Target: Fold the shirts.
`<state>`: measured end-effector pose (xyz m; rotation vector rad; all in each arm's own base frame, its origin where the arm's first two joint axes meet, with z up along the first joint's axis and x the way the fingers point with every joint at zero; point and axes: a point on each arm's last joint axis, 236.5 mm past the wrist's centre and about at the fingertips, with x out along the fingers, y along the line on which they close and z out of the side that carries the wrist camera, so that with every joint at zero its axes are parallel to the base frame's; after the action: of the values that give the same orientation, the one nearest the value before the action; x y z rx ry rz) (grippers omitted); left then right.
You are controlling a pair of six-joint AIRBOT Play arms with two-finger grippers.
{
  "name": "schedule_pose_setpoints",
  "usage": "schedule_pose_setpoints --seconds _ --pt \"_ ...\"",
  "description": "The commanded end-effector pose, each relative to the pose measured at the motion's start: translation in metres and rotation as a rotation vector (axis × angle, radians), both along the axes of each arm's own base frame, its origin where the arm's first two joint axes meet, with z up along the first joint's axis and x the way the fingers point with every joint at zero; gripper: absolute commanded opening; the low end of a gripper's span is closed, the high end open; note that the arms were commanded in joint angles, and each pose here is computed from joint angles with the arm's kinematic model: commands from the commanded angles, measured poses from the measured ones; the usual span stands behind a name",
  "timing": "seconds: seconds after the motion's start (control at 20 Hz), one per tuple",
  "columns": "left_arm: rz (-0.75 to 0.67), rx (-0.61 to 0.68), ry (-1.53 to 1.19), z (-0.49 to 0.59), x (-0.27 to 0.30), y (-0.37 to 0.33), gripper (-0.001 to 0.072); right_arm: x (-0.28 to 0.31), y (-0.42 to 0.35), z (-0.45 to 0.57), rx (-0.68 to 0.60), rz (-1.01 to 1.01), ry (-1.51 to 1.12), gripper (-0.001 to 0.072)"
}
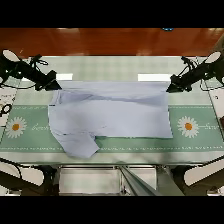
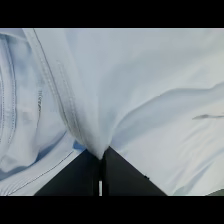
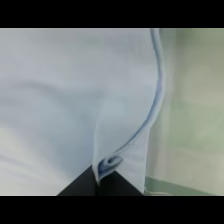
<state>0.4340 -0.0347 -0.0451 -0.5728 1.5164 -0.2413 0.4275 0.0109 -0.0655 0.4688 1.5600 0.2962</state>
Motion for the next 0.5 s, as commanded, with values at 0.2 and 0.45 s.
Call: schedule_pose_setpoints --seconds 0.2,0.45 --pt "-0.029 0.035 0.063 -0.016 -0.02 0.016 0.0018 -0.01 0.002 -0.018 0.002 -0.012 0.03 0.0023" --pt "-0.028 0.046 0.069 -0.021 -0.02 0.02 0.0018 -0.007 -0.005 -0.021 -0.019 -0.061 0.039 0.0023"
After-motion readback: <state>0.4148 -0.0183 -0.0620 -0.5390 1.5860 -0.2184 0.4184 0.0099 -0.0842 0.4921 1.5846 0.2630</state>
